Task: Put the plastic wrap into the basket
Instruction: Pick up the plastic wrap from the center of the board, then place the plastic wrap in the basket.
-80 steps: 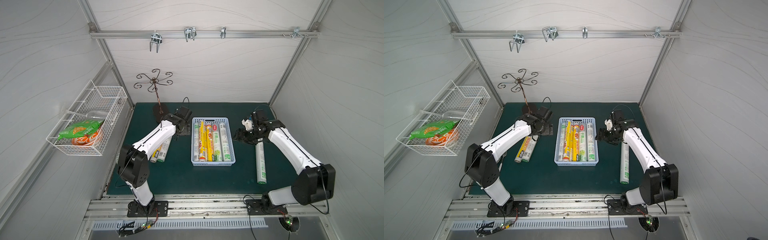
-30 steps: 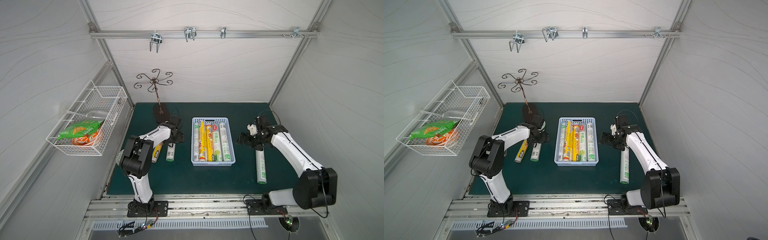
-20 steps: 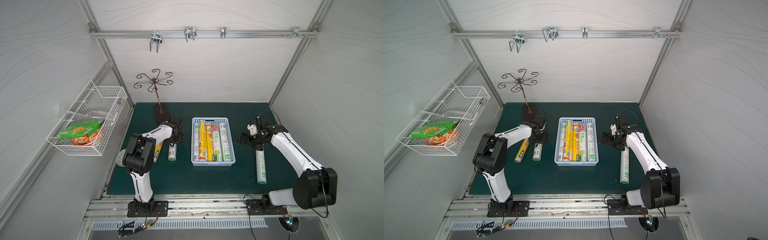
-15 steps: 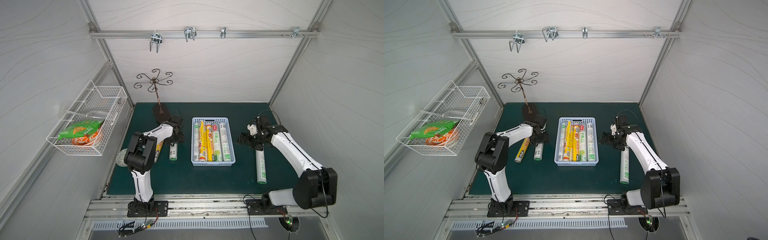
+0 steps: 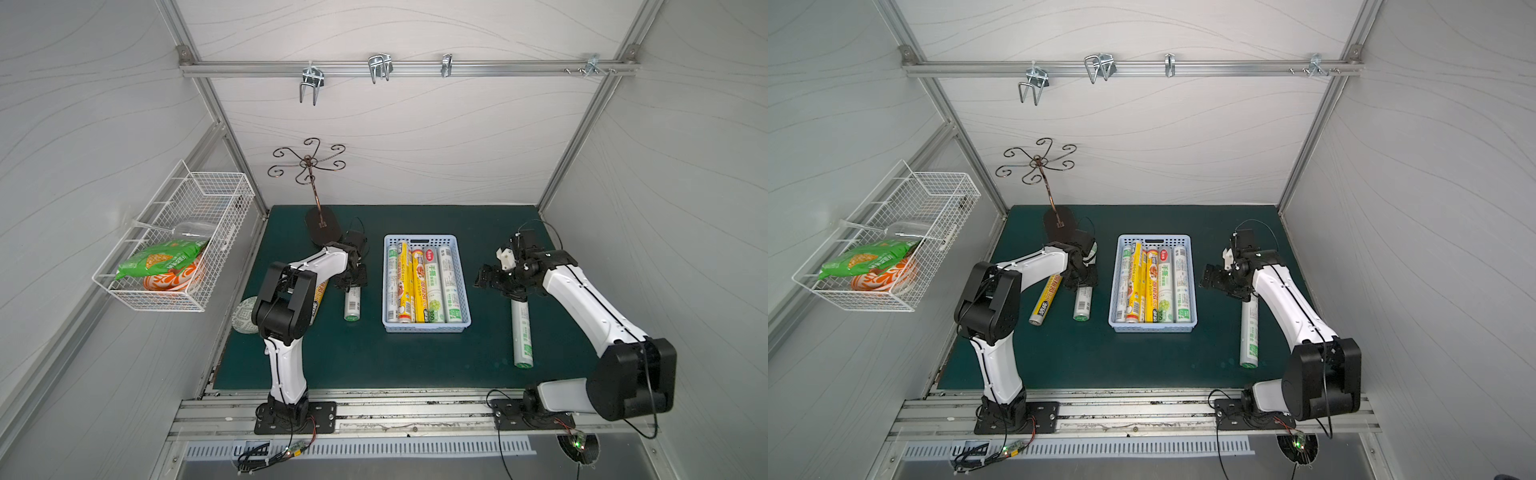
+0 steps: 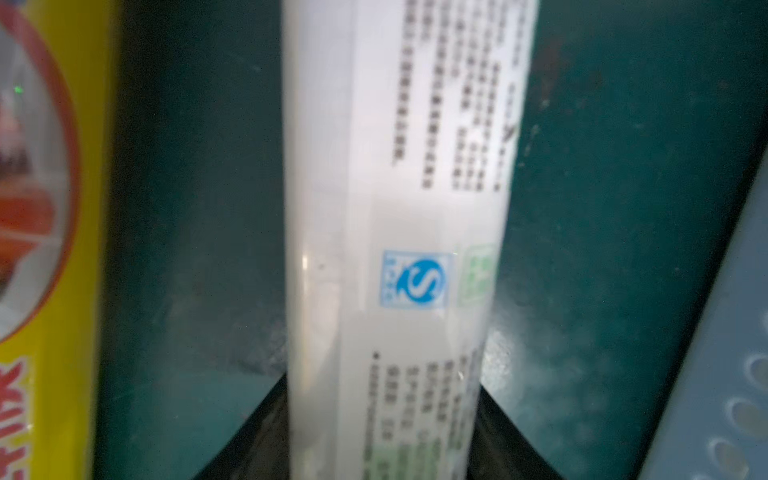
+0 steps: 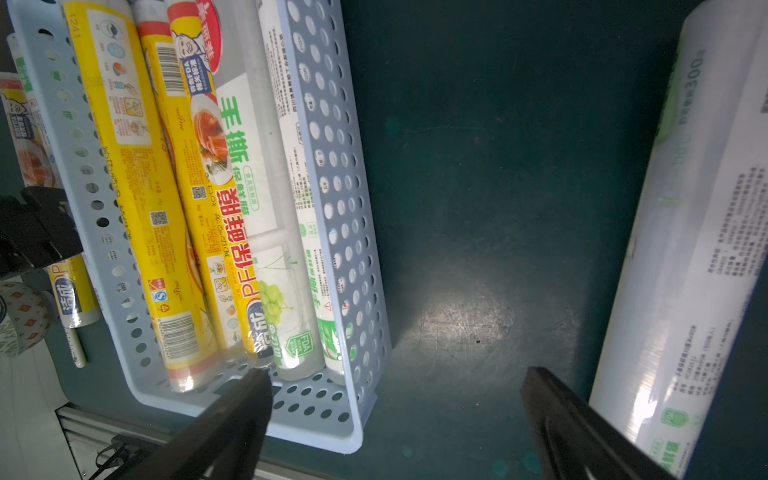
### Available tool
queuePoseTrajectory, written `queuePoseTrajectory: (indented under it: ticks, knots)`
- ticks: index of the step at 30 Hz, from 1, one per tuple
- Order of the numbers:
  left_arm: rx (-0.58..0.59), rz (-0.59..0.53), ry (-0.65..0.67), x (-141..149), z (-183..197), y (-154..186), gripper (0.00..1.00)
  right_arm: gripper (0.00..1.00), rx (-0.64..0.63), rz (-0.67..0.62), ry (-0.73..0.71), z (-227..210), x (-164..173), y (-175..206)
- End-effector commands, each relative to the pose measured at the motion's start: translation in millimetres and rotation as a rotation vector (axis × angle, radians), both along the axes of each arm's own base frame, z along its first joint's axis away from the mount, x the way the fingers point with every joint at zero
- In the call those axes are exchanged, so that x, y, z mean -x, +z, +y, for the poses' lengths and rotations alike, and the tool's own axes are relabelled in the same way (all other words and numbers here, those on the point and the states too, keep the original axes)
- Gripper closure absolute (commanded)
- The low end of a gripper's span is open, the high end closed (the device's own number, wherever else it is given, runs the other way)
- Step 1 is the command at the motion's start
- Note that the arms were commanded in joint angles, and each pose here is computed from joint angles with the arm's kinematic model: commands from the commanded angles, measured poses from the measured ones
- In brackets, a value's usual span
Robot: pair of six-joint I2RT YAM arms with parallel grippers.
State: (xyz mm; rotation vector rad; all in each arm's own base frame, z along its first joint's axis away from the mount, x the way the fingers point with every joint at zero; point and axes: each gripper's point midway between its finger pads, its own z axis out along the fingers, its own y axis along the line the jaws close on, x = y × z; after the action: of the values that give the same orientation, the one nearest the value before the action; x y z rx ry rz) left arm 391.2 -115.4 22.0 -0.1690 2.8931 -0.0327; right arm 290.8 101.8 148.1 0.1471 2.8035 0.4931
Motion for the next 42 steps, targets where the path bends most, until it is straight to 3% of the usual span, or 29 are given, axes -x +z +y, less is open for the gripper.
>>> queuePoseTrajectory:
  ticks: [1,5,10,20,29,36,42]
  knots:
    - [0.034,-0.023,-0.012,-11,-10,3,0.5,0.01,0.013,0.003,-0.028,-7,7,1]
    - [0.07,-0.035,-0.016,-10,-15,9,0.59,0.01,0.013,0.004,-0.035,-8,8,1]
    - [0.101,-0.067,-0.005,-8,-18,32,0.63,0.01,0.007,0.006,-0.033,-8,9,0]
    - [0.132,-0.179,0.019,2,-35,114,0.63,0.01,0.0,0.0,-0.033,-9,13,1]
    - [0.241,-0.323,-0.028,15,-96,186,0.63,0.01,-0.003,0.0,-0.051,-11,13,-2]
    - [0.297,-0.363,-0.051,20,-140,204,0.63,0.01,-0.001,0.004,-0.052,-11,15,-3]
    - [0.32,-0.341,-0.075,23,-175,196,0.62,0.01,-0.001,0.011,-0.055,-12,16,-6]
